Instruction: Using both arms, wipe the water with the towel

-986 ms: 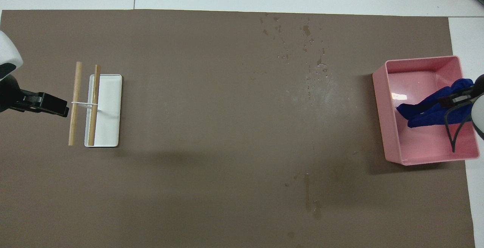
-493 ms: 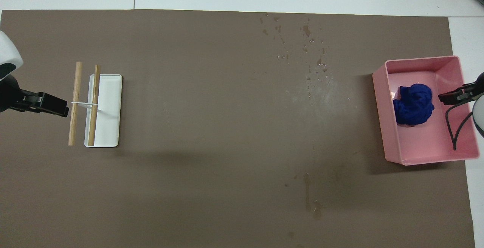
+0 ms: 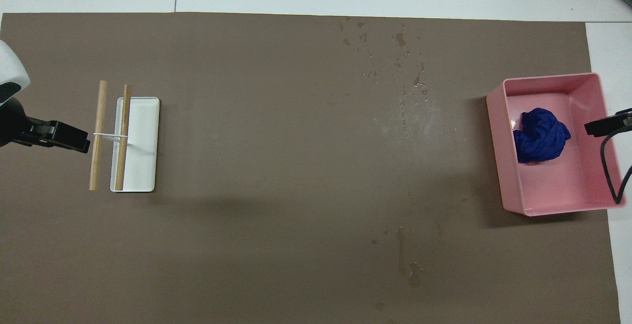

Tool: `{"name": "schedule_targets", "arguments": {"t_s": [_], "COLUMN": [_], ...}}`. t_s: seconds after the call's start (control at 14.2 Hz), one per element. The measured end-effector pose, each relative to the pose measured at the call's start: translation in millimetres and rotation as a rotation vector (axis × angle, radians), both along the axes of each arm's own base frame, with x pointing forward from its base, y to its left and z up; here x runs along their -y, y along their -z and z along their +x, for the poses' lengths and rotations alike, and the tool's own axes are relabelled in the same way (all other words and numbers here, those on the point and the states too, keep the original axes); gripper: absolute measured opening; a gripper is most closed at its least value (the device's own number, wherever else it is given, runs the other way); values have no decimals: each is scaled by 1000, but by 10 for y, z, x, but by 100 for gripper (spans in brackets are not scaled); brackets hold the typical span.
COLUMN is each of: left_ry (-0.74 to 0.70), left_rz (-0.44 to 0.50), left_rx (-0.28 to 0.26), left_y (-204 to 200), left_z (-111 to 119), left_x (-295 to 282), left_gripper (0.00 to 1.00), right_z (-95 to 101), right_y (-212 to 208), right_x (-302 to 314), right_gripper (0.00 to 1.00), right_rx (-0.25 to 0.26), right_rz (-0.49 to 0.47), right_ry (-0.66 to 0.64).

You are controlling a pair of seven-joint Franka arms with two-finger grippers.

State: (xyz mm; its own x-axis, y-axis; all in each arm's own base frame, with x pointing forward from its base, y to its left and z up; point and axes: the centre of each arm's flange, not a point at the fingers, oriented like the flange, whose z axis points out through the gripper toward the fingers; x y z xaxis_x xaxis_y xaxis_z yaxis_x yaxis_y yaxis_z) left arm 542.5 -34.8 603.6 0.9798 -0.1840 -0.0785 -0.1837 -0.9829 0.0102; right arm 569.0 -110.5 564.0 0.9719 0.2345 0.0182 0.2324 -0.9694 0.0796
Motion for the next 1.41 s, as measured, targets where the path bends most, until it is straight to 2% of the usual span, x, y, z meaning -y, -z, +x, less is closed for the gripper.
{"name": "schedule_targets", "arguments": {"t_s": [0.7, 0.85, 1.2, 1.41], "left_ry": [0, 0, 0, 0], "left_rz": [0, 0, 0, 0], "left_rx": [0, 0, 0, 0], "left_y": [0, 0, 0, 0], "left_z": [0, 0, 0, 0], "left_x": [0, 0, 0, 0], "left_gripper": [100, 100, 100, 100], "right_z": [-10, -88, -317, -328], "right_y": [-140, -203, -485, -502], "right_x": [-1137, -1197, -1269, -1291], "right_gripper": [100, 100, 100, 100], "right_rx": [-8, -25, -27, -26], "right_rz": [12, 6, 23, 41], "right_ry": [150, 178, 194, 194]}}
